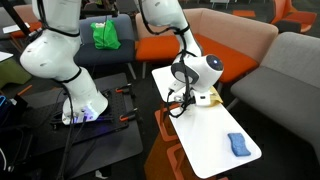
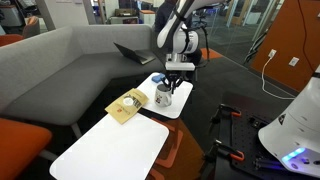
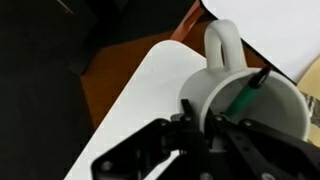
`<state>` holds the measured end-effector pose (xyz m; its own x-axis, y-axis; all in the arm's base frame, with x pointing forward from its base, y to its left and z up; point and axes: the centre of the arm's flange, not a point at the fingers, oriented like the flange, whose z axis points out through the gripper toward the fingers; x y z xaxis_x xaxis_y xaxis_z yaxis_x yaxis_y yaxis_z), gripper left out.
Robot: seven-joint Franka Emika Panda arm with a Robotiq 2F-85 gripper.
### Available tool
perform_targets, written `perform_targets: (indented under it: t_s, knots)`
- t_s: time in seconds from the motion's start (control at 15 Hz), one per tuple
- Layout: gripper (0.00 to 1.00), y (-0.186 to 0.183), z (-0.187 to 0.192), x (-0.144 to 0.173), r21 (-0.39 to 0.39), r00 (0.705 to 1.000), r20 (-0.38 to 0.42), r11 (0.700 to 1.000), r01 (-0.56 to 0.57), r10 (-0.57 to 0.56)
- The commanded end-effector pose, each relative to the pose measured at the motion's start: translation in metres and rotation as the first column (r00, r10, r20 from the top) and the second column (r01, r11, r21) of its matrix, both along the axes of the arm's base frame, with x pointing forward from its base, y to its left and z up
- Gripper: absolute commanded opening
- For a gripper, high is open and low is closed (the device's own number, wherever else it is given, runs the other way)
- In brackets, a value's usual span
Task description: Move the mug to the table on the right
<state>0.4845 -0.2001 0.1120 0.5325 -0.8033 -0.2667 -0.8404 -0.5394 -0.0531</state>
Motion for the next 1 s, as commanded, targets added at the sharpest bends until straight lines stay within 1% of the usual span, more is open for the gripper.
perform_targets:
  t_s: [0.0,0.27,0.6,0.67,0.73,0.8,0.93]
  knots:
    - [0.03,-0.013,-0.006,0.005,-0.003,0.999,-0.005,0.999,0.054,-0.054]
    - [0.03,-0.024,-0.016,0.014,-0.022,0.998,-0.010,0.998,0.063,-0.063]
    - [0.03,-0.025,-0.023,0.027,-0.057,0.998,-0.017,0.996,0.063,-0.064]
    - [0.27,-0.026,-0.024,0.027,-0.064,0.997,-0.026,0.995,0.072,-0.073]
    - [0.39,-0.026,-0.025,0.027,-0.070,0.996,-0.030,0.995,0.078,-0.080]
    - [0.45,-0.027,-0.024,0.027,-0.072,0.996,-0.029,0.994,0.080,-0.082]
    - [0.60,-0.027,-0.020,0.026,-0.078,0.996,-0.021,0.993,0.088,-0.090]
